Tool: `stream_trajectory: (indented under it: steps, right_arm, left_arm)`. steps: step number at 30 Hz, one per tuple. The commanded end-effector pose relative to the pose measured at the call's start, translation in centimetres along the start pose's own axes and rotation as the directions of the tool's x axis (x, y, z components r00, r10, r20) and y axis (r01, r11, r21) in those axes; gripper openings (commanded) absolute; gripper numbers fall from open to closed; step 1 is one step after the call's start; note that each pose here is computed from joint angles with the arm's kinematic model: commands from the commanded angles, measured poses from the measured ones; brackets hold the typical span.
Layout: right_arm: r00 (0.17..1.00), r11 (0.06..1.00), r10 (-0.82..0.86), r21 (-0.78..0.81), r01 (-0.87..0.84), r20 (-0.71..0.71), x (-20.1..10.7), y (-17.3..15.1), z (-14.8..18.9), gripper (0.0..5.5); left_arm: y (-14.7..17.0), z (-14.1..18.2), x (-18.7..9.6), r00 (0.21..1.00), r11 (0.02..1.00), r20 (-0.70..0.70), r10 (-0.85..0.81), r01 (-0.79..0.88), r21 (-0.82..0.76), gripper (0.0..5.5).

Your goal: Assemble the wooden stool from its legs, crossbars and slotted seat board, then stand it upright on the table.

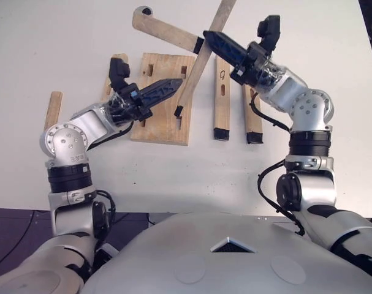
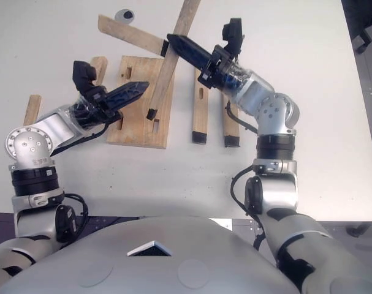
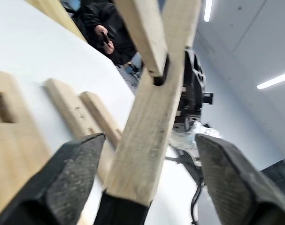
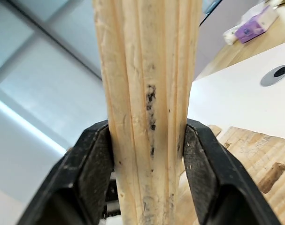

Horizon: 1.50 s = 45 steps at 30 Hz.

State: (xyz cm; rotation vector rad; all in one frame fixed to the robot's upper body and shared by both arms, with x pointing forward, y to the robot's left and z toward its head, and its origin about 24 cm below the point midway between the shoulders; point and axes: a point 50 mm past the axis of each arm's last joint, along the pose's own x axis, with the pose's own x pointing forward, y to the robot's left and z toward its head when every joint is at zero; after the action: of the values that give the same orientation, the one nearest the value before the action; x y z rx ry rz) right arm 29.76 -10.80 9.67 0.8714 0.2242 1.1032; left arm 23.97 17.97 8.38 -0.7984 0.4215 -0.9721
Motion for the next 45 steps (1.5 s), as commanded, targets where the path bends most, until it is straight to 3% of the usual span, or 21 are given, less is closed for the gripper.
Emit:
stream_trajectory:
  steps: [1, 10, 20, 26, 35, 45]
  right_arm:
    - [0.997, 0.994, 0.069, -0.085, -0.067, 0.021, -0.5, 1.1, -0.7, 2.07]
    - [0.999, 0.984, 0.047, -0.175, -0.047, -0.005, -0.6, 0.7, -2.1, 2.07]
    - [0.998, 0.969, 0.028, -0.244, -0.041, -0.059, -1.1, 0.4, -3.8, 2.07]
    - [0.987, 0.923, 0.013, -0.377, -0.073, -0.159, -1.0, 0.2, -5.0, 2.07]
    - [0.976, 0.865, 0.033, -0.483, -0.136, -0.216, -0.9, 0.4, -2.3, 2.07]
    - [0.975, 0.828, 0.026, -0.541, -0.145, -0.223, -0.2, 0.7, -1.3, 2.07]
  left_arm:
    - [0.4, 1.7, -3.3, 0.994, 0.989, 0.054, 0.099, -0.104, 0.105, 3.91]
    - [1.8, 1.8, -6.0, 0.96, 0.942, -0.012, 0.281, -0.274, 0.194, 3.91]
    - [3.0, 2.1, -7.3, 0.927, 0.884, -0.022, 0.375, -0.35, 0.31, 3.91]
    - [3.4, 2.0, -7.4, 0.923, 0.88, -0.02, 0.385, -0.36, 0.309, 3.91]
    - [4.2, 2.3, -9.0, 0.895, 0.845, 0.011, 0.446, -0.426, 0.323, 3.91]
    - [4.1, 2.5, -8.9, 0.902, 0.872, 0.08, 0.423, -0.43, 0.235, 3.91]
